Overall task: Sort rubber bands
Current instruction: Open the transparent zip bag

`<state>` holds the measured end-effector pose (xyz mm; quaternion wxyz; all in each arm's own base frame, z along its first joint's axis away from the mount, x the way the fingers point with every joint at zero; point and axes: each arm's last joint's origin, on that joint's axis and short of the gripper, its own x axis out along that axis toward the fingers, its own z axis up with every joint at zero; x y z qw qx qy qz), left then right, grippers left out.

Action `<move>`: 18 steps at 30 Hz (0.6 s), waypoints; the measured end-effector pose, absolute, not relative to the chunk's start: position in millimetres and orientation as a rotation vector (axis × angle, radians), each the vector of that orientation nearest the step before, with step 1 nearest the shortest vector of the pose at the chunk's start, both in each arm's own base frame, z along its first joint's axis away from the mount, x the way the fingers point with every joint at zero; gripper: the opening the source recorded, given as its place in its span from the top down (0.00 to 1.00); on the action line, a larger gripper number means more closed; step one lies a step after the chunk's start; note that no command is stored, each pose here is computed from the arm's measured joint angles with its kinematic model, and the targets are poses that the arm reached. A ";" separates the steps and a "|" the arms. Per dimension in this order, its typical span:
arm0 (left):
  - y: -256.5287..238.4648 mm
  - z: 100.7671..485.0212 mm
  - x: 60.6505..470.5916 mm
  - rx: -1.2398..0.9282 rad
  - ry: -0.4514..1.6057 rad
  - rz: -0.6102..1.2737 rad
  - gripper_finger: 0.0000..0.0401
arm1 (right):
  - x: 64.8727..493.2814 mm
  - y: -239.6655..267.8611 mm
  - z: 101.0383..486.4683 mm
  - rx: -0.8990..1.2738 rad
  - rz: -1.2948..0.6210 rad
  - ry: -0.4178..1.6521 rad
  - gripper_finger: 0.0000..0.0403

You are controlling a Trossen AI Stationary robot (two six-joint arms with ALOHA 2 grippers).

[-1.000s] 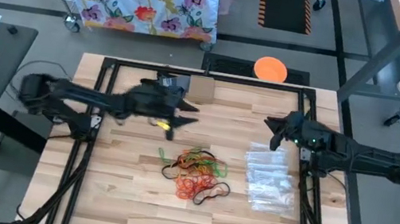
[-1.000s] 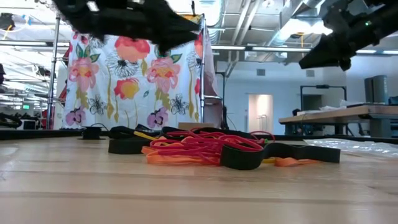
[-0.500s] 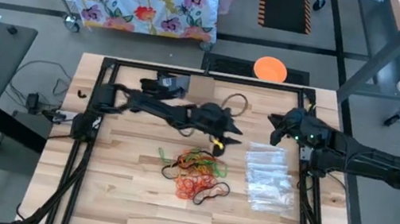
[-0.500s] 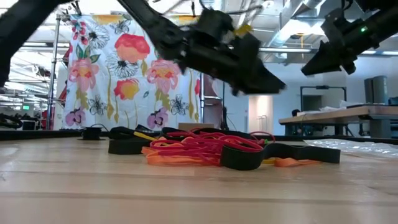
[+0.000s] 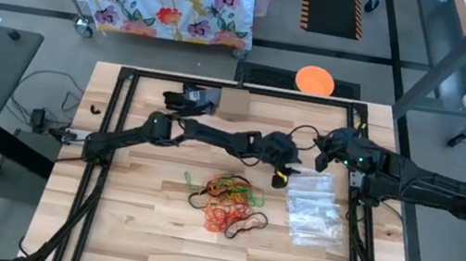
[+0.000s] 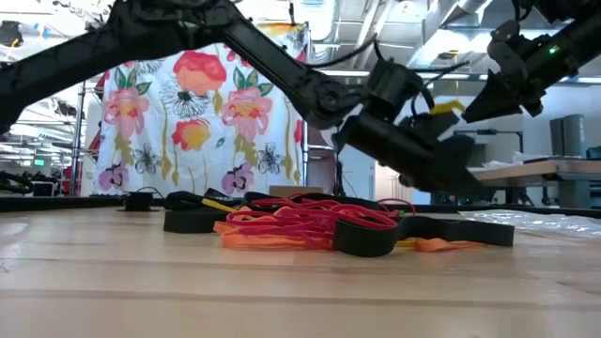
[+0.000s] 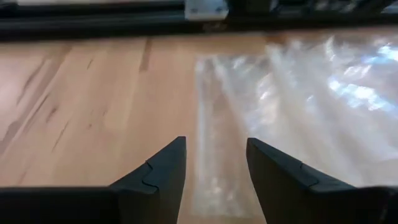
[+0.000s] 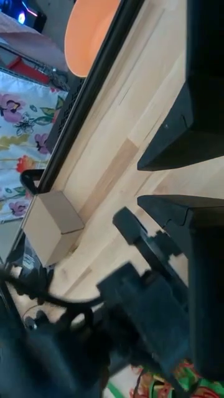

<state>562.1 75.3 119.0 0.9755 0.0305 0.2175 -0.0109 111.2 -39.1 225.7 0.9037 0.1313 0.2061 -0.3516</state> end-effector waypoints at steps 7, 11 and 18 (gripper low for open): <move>78.6 114.4 559.9 0.096 0.467 0.011 0.59 | 111.0 -39.0 225.3 0.270 -0.727 0.431 0.82; 78.3 110.7 557.9 0.121 0.509 -0.002 0.59 | 111.0 -39.0 225.3 0.271 -0.727 0.430 0.82; 79.6 107.7 556.2 0.135 0.544 0.019 0.62 | 111.7 -39.2 226.5 0.274 -0.726 0.415 0.82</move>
